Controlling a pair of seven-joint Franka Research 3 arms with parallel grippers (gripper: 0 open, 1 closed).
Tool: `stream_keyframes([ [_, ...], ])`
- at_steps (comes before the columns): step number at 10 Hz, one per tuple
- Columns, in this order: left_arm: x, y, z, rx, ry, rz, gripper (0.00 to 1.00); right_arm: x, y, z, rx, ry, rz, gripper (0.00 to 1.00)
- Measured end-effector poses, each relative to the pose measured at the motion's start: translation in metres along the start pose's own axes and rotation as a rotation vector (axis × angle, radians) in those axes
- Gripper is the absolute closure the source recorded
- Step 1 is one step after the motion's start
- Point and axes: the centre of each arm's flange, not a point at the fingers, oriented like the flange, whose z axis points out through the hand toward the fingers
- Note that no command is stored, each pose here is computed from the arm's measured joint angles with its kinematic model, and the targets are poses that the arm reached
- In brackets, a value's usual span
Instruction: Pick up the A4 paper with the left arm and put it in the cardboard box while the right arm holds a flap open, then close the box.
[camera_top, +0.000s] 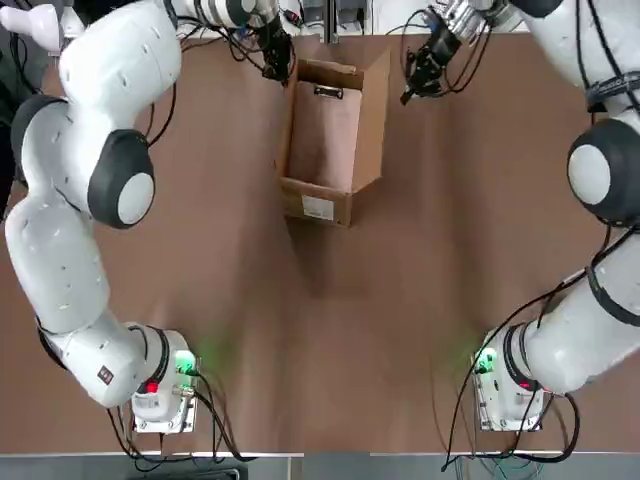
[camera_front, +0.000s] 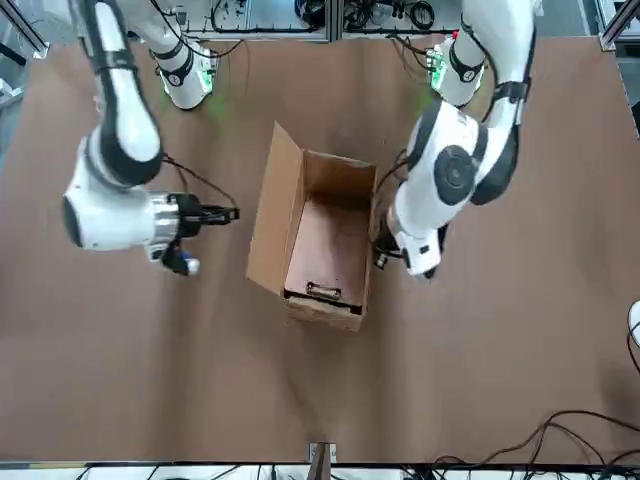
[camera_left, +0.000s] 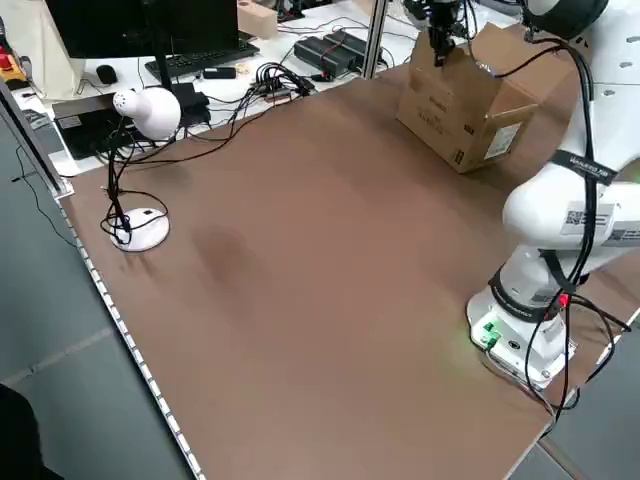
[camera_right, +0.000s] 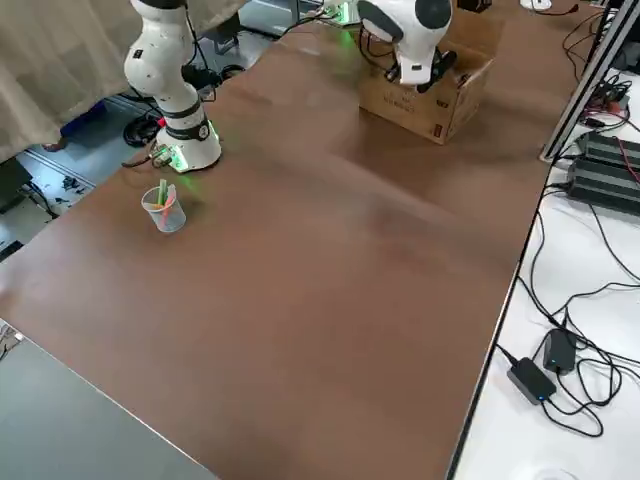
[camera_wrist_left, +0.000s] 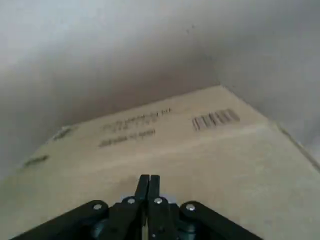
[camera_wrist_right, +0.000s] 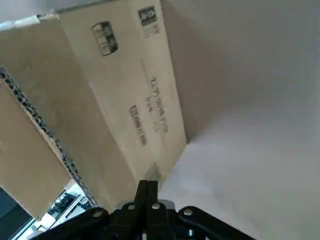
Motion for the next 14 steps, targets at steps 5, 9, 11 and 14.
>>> stream_keyframes([
  [5, -0.046, 0.012, 0.043, -0.092, 0.004, -0.052, 0.94, -0.006, -0.02, 0.028, 0.036, 0.001, 0.04, 0.99],
  [9, -0.046, 0.019, 0.079, -0.105, 0.018, -0.051, 0.94, -0.028, -0.061, 0.053, 0.054, 0.055, 0.089, 0.99],
  [11, -0.046, 0.019, 0.08, -0.105, 0.019, -0.052, 0.94, -0.037, -0.08, 0.078, 0.053, 0.098, 0.092, 0.99],
  [14, -0.046, 0.019, 0.079, -0.11, 0.018, -0.051, 0.93, -0.033, -0.086, 0.114, 0.038, 0.142, 0.097, 0.99],
])
